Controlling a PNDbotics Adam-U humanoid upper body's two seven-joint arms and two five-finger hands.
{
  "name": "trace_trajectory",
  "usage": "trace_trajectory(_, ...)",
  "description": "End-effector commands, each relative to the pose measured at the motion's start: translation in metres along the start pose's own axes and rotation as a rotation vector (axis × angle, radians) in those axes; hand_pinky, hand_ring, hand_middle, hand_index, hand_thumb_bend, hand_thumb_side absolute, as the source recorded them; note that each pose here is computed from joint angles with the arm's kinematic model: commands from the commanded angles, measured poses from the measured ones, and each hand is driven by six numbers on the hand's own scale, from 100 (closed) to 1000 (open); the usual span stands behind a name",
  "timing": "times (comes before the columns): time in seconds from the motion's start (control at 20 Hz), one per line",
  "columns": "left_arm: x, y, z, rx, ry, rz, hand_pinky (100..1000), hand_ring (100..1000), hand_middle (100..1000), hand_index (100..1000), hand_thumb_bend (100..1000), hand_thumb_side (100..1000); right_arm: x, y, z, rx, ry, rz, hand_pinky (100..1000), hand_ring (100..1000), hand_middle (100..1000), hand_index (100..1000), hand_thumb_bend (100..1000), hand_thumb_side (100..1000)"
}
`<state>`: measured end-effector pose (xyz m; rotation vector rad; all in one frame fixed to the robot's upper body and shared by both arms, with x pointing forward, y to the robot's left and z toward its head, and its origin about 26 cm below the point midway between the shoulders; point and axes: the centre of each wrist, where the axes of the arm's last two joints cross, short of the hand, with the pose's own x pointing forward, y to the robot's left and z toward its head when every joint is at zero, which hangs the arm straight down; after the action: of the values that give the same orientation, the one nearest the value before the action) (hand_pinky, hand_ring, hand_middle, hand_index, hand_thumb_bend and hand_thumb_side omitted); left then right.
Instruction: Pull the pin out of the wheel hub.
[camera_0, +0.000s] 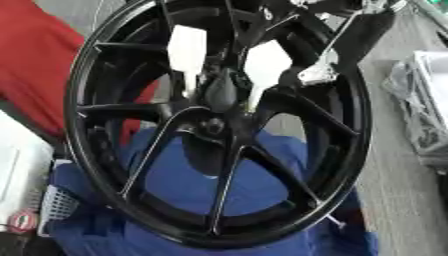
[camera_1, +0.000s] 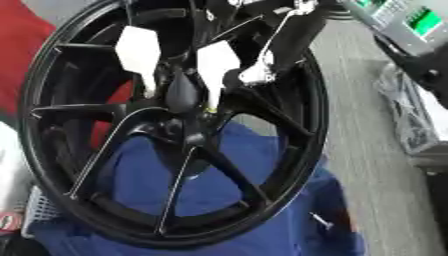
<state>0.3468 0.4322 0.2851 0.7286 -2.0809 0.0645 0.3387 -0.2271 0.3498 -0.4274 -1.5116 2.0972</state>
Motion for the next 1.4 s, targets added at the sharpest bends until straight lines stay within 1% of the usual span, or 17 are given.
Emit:
trace_trajectory(0.05,0.0115,0.0071,-0.0062,0.007,-0.034,-0.016,782,837,858,866,472,802,-0.0018,-0.0065,0.004,-0.006,0.025,0.026,886,860,753,843,300,368)
trace_trajectory(0.2,0.0114,0.0067,-0.0061,0.004,-0.033,-0.017,782,837,858,866,471,802,-0.0026,-0.0057,0.0026,0.006,0.021,0.032,885,855,738,838,308,354)
trace_trajectory(0.4,0.0114,0.0066,-0.006,0.004,-0.034,-0.017,783,837,858,867,468,803,-0.0031,-0.0054,0.0016,0.015,0.019,0.036,883,847,685,807,316,320)
trace_trajectory(0.45,0.0113,0.0066,-0.006,0.004,-0.033,-0.017,783,837,858,867,467,803,-0.0032,-0.0054,0.0015,0.017,0.019,0.037,881,843,660,790,318,309)
trace_trajectory(0.5,0.0114,0.0066,-0.0061,0.005,-0.034,-0.016,783,837,858,867,467,803,-0.0033,-0.0053,0.0014,0.015,0.019,0.036,880,839,646,781,314,313)
trace_trajectory(0.6,0.0117,0.0065,-0.0061,0.005,-0.035,-0.014,784,838,859,867,466,804,-0.004,-0.0051,0.001,0.003,0.016,0.023,872,821,591,728,297,326)
trace_trajectory(0.8,0.0116,0.0064,-0.006,0.004,-0.035,-0.014,784,838,859,867,463,805,-0.0017,-0.0059,0.0002,-0.023,0.004,0.002,860,782,515,643,260,338)
trace_trajectory(1.05,0.0109,0.0062,-0.0056,0.004,-0.033,-0.016,785,839,860,867,461,806,-0.0002,-0.007,0.0002,-0.052,0.011,-0.011,848,736,465,586,222,254)
trace_trajectory(1.15,0.0109,0.0063,-0.0056,0.004,-0.033,-0.017,785,839,860,867,459,807,-0.0006,-0.0077,0.0004,-0.071,0.016,-0.021,836,694,403,520,183,226)
trace_trajectory(1.25,0.0111,0.0067,-0.0056,0.005,-0.034,-0.018,786,839,860,867,457,807,0.0,-0.0094,0.0013,-0.098,0.019,-0.033,831,670,359,472,142,203)
trace_trajectory(1.4,0.0113,0.0071,-0.0057,0.006,-0.035,-0.02,786,839,860,867,456,807,0.0037,-0.0145,0.0037,-0.151,0.007,-0.05,830,652,342,450,100,192)
